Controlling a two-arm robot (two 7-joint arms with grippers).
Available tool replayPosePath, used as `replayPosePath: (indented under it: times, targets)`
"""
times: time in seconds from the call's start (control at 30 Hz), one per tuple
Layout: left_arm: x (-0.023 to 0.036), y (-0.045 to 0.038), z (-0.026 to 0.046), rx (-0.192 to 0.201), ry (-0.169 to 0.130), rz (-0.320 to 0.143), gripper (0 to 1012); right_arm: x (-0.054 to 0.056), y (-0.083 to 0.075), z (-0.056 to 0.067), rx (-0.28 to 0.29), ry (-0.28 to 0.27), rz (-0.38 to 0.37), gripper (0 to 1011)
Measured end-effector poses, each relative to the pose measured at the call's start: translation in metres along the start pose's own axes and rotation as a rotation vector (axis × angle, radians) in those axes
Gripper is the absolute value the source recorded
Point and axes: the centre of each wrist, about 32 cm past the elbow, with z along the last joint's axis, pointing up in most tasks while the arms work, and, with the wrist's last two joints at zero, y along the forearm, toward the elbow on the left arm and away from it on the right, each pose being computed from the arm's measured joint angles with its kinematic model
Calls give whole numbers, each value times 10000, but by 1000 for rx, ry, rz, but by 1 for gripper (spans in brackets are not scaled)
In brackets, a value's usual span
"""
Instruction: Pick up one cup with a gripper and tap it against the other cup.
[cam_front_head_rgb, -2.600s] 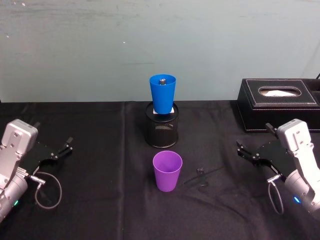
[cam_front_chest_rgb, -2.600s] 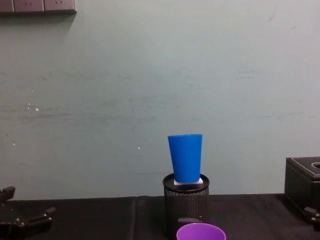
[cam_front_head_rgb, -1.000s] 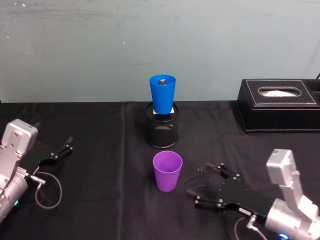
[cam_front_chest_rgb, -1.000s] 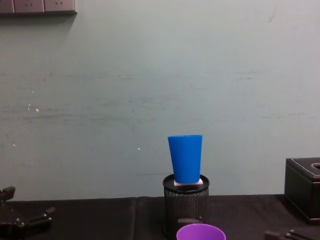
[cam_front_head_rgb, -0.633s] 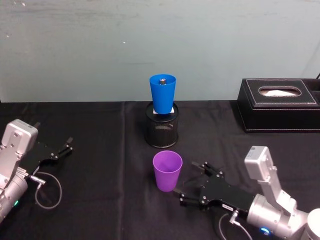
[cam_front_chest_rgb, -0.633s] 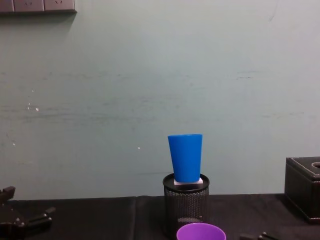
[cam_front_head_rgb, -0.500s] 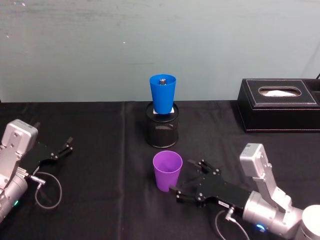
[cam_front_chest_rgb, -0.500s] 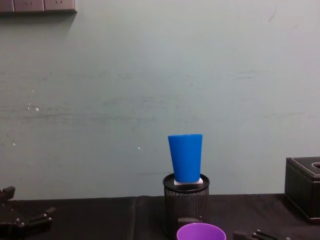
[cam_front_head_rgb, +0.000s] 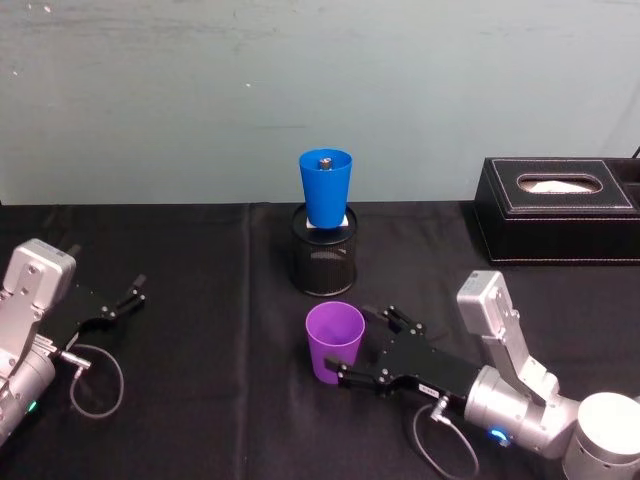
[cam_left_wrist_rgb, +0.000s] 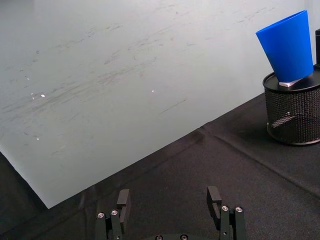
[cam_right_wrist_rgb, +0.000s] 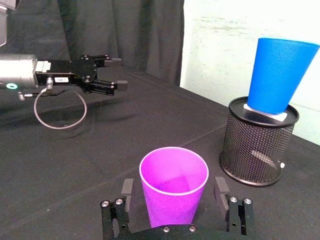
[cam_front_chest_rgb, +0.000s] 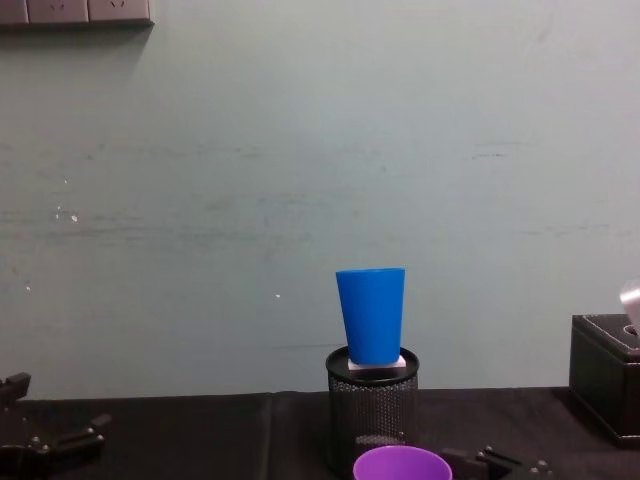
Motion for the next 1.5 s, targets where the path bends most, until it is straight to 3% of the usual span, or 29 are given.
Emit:
replayPosePath:
  times: [0.73, 1.07, 1.3, 1.5]
  targets:
    - [0, 0, 0, 0, 0, 0, 1000, 3, 248, -28, 11, 18, 5, 1003]
    - [0, 0, 0, 0, 0, 0, 1000, 1, 251, -29, 14, 16, 4, 1000]
    - [0, 0, 0, 0, 0, 0, 1000, 1, 250, -28, 13, 16, 5, 842]
    - [0, 0, 0, 0, 0, 0, 1000, 0, 249, -28, 13, 17, 5, 784]
